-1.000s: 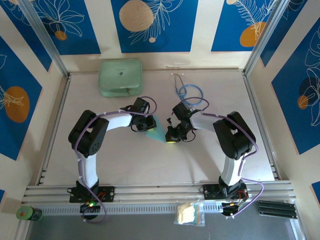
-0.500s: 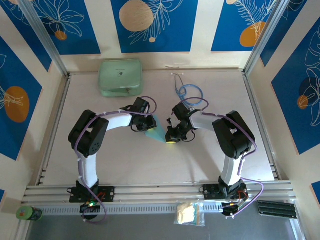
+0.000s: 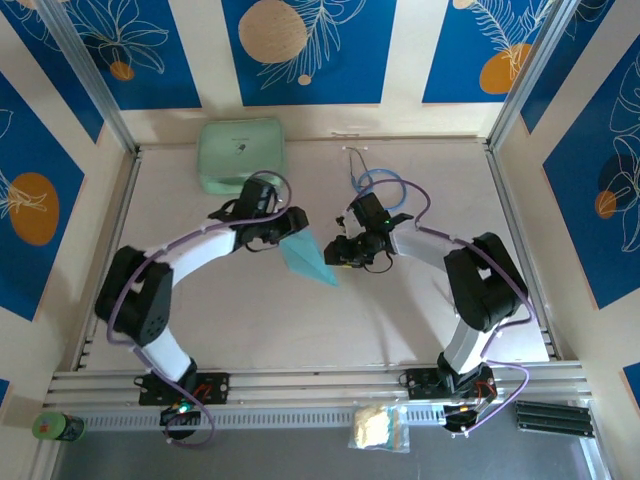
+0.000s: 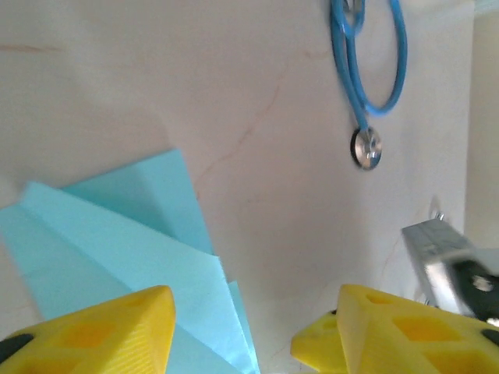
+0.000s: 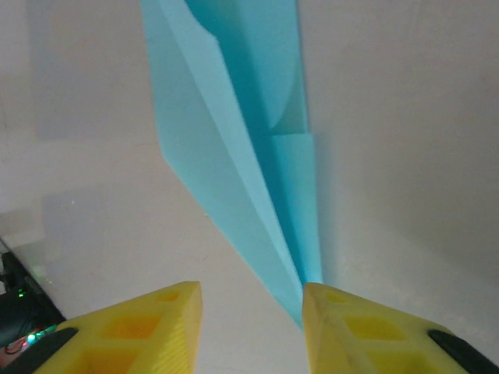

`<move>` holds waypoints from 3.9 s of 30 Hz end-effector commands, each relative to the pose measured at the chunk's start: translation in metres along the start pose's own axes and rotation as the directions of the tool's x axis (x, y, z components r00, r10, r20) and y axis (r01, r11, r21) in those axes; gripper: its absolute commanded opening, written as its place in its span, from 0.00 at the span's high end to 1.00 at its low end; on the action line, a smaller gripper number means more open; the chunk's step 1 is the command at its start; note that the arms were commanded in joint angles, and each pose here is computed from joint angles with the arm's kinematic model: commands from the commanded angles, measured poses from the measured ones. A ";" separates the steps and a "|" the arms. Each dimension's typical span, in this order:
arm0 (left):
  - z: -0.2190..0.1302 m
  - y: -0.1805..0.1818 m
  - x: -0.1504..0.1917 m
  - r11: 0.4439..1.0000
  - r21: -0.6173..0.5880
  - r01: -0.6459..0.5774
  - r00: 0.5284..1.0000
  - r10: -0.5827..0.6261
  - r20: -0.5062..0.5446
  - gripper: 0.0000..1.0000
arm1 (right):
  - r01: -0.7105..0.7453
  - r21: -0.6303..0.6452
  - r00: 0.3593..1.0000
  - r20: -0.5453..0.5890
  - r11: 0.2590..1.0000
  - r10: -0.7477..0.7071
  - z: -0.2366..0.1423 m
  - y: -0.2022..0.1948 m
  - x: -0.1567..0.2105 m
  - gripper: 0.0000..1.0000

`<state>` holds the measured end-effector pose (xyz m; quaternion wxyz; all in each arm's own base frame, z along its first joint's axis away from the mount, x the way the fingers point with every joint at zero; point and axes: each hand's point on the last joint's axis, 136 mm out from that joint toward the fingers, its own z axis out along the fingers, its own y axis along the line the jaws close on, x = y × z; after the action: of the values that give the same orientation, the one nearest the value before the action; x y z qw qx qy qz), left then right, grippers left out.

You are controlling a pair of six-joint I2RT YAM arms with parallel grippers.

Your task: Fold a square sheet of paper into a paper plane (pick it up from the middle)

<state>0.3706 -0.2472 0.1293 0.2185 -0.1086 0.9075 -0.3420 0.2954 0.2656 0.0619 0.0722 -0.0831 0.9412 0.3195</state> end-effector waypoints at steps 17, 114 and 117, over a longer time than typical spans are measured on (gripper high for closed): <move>-0.018 0.076 0.024 0.968 -0.062 0.243 0.969 -0.238 0.069 0.31 | 0.094 -0.088 0.993 -0.061 0.992 -0.099 0.040 0.013 -0.022 0.71; -0.022 -0.027 0.016 0.932 0.362 0.021 0.999 -0.031 0.021 0.94 | 0.020 -0.197 0.976 0.216 0.980 0.024 -0.071 0.024 -0.040 0.56; -0.027 -0.011 0.015 0.977 0.200 -0.080 0.997 0.073 0.039 0.94 | 0.006 -0.055 0.958 0.285 0.998 0.010 -0.080 0.002 -0.042 0.52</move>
<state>0.3499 -0.2587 0.1482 0.2290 -0.1034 0.8279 -0.5015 0.3279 0.2525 0.1522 0.1722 -0.0519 0.8772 0.4452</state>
